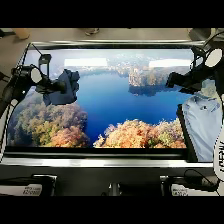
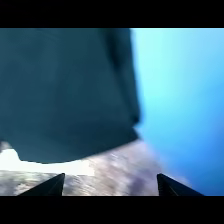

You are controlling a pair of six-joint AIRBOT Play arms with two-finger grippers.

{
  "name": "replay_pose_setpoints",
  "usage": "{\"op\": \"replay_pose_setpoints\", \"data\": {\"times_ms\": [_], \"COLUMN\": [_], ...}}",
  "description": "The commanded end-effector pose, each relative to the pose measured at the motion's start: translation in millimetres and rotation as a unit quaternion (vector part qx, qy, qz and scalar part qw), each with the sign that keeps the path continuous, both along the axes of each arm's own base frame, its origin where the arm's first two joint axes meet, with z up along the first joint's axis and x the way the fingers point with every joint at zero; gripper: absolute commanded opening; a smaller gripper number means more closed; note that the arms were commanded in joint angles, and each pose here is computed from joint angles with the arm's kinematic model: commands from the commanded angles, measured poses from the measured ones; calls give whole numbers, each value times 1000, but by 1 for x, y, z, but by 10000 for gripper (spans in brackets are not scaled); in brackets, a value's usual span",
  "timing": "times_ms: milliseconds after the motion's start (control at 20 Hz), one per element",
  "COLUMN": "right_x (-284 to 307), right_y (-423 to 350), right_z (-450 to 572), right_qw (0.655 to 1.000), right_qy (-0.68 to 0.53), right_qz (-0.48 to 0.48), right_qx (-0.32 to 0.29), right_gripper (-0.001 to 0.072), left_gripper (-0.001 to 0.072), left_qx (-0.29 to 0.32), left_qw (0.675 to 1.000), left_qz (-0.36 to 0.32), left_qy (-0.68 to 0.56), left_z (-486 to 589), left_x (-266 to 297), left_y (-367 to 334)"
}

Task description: Fold the shirts.

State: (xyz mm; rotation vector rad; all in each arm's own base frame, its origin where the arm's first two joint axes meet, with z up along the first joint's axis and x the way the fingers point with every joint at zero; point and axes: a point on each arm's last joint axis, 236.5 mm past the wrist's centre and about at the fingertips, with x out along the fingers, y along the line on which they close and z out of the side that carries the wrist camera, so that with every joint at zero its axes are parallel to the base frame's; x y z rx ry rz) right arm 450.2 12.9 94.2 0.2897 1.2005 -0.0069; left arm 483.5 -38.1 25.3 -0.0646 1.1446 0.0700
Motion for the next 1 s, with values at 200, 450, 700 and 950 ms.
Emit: {"op": "replay_pose_setpoints", "data": {"times_ms": [200, 450, 700, 950], "right_x": [15, 13, 6, -23], "right_y": [-1, 2, 0, -11], "right_z": [-19, -21, 14, 123], "right_qw": [1000, 1000, 999, 982], "right_qy": [0, 7, -37, -176], "right_qz": [12, 13, 34, 32], "right_qx": [-5, 0, -17, -62], "right_gripper": [668, 664, 538, 567], "left_gripper": [713, 162, 22, 22], "left_qx": [-174, -179, -137, -145], "left_qw": [960, 961, 985, 887], "left_qz": [207, 195, 28, -114], "left_qy": [73, 78, -101, -422], "left_z": [-89, -121, 42, 348], "left_x": [15, 27, 67, -34], "left_y": [92, 72, 28, -74]}}
